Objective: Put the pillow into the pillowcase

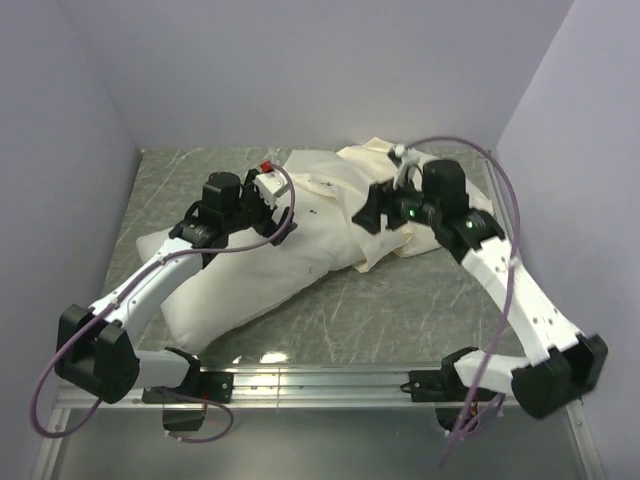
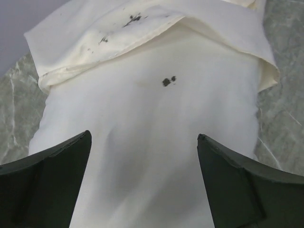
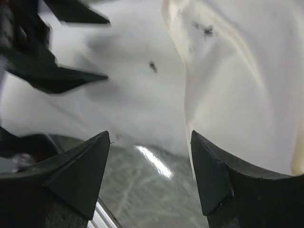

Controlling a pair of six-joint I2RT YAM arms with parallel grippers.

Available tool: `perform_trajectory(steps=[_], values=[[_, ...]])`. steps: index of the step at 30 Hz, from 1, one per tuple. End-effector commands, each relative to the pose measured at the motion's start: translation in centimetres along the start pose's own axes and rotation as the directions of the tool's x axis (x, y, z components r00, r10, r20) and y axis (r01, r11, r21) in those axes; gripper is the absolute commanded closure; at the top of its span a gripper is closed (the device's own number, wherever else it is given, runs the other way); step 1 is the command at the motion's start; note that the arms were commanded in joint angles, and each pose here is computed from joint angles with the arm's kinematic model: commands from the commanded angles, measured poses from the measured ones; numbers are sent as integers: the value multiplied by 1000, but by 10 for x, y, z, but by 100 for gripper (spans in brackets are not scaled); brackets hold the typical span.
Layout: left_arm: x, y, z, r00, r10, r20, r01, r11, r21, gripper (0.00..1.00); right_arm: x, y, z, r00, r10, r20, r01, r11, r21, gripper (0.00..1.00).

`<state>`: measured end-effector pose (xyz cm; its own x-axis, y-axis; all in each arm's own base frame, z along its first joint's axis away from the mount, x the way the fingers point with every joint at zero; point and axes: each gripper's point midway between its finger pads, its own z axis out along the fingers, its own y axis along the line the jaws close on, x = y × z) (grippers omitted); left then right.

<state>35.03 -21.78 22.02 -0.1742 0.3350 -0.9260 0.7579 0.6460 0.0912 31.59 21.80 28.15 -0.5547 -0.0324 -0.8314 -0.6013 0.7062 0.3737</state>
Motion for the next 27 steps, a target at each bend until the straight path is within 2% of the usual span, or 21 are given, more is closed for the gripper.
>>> perform_trajectory(steps=[1,3,4,6,7,9,11,14,15,16,18,20,21,26,27], values=[[-20,-18,-21,991,134,-23,-133,990,49,1,111,-54,-11,952,-91,-293,150,971,185,22],[-16,-41,-26,986,165,-30,-161,980,113,1,139,-69,-10,931,-70,-359,162,959,231,21],[-13,-42,-26,983,178,-42,-175,982,70,1,159,-74,-9,913,-49,-404,157,958,238,20],[-5,-69,-26,973,229,-26,-226,970,96,1,177,-81,2,896,-9,-444,134,959,251,20],[-2,-69,-26,970,239,-34,-237,970,51,1,178,-79,10,898,-5,-441,124,962,242,20],[11,-88,-22,965,257,-41,-255,965,60,1,181,-84,22,893,27,-450,101,961,258,21],[24,-90,-20,965,255,-67,-252,967,38,1,181,-90,35,901,68,-429,67,954,293,24],[36,-91,-15,968,238,-81,-239,971,7,1,180,-97,46,907,89,-412,54,945,323,37],[39,-92,-14,970,229,-81,-229,973,6,1,180,-99,47,910,94,-405,51,942,332,46],[38,-94,-12,973,220,-69,-220,976,4,1,177,-98,49,916,91,-390,46,944,328,51],[45,-97,-8,975,208,-78,-208,978,10,1,171,-92,50,924,98,-369,23,951,308,54],[48,-97,-4,977,194,-89,-194,981,11,1,163,-76,49,934,89,-345,0,968,251,50],[48,-100,-2,980,178,-88,-178,984,18,1,161,-72,49,937,82,-340,4,970,244,44],[63,-109,11,980,141,-138,-133,989,61,1,167,-73,59,923,85,-376,5,973,233,37],[65,-110,13,980,133,-145,-126,990,60,1,169,-73,60,921,88,-380,1,974,228,39]])
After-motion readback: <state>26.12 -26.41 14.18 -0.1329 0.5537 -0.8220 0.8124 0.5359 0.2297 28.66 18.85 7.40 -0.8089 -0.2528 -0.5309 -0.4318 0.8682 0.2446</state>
